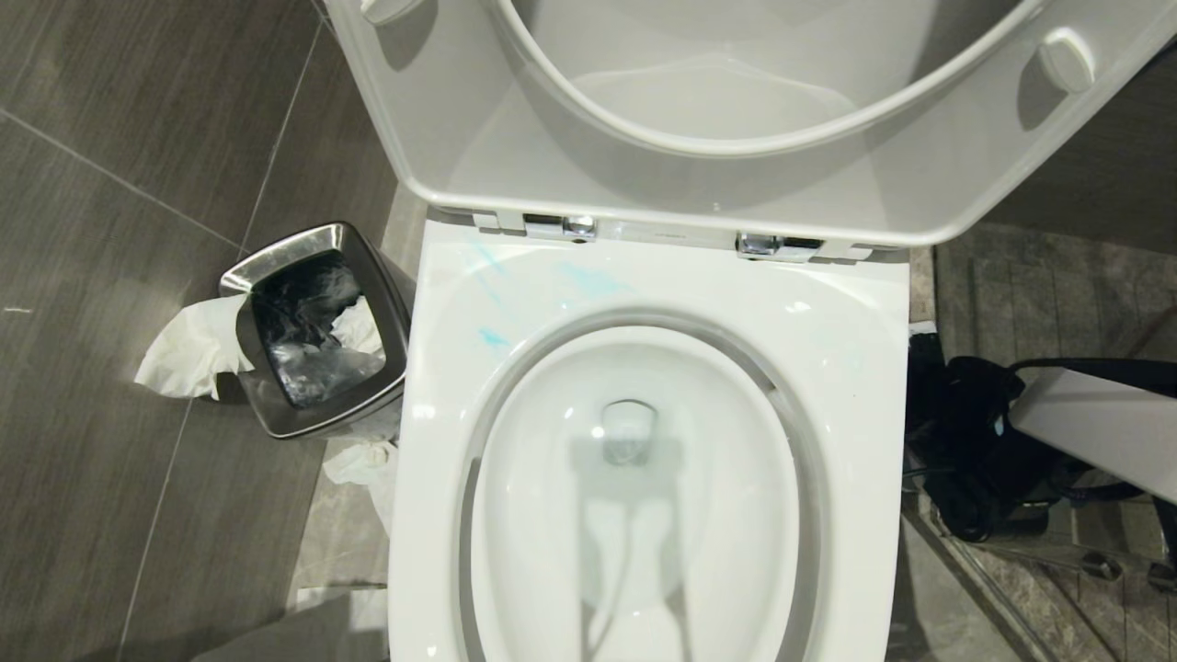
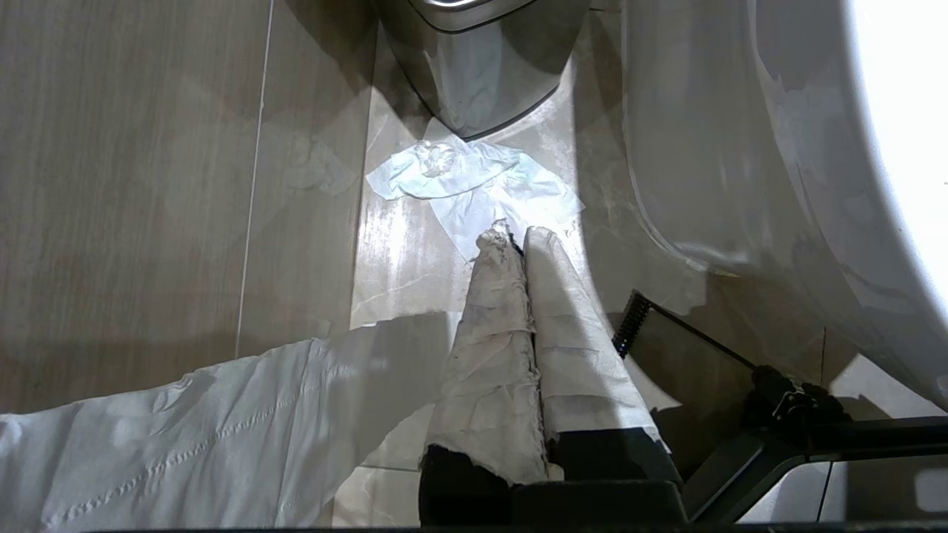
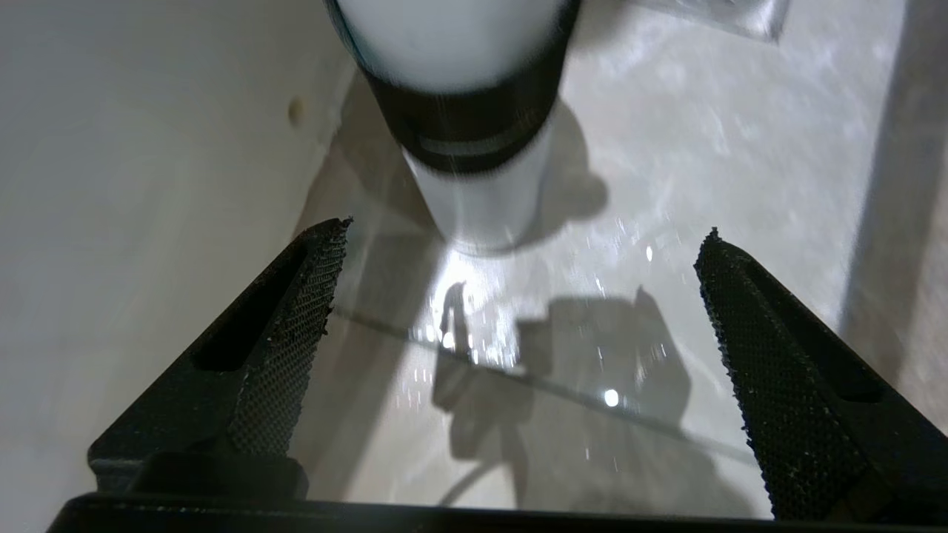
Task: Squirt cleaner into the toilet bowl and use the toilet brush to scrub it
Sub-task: Pour in the cleaning agent
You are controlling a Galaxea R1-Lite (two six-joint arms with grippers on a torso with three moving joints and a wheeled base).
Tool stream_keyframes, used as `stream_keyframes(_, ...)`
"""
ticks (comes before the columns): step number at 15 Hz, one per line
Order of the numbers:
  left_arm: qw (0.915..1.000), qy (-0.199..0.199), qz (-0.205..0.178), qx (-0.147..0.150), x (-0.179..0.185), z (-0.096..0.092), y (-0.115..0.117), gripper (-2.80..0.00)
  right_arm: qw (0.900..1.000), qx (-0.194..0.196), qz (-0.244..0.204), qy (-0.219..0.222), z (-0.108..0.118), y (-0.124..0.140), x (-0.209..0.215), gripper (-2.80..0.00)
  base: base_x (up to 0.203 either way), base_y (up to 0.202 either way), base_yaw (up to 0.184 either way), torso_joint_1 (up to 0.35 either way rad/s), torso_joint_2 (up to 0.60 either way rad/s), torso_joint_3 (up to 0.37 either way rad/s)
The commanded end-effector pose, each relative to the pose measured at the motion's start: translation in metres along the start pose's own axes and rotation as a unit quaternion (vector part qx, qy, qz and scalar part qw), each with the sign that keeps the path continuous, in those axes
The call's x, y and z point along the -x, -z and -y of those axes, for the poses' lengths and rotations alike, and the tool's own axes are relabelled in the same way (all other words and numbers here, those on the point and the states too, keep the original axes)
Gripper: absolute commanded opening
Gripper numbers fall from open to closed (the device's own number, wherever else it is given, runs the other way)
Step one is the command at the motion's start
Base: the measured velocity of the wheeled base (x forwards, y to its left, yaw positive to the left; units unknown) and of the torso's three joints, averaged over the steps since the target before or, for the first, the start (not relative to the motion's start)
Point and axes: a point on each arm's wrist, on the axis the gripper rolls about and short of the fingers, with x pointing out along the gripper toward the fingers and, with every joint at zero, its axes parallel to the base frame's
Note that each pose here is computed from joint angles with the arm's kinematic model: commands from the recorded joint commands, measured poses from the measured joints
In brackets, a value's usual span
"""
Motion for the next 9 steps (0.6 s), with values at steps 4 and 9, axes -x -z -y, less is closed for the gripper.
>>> stream_keyframes(4,1.0000,0.000,0.000,0.000,0.000,0.000,0.000,-2.80,0.999,0.009,0.050,-0.021,-0.010,0.005,-0.031,0.00,0.000,0.000,0.000,0.000,0.00,0.000)
stream_keyframes(9,1.0000,0.000,-0.001,0.000,0.000,0.000,0.000,-2.80,0.995,0.021,0.090,-0.026,-0.014,0.001,-0.049,0.00,0.000,0.000,0.000,0.000,0.00,0.000)
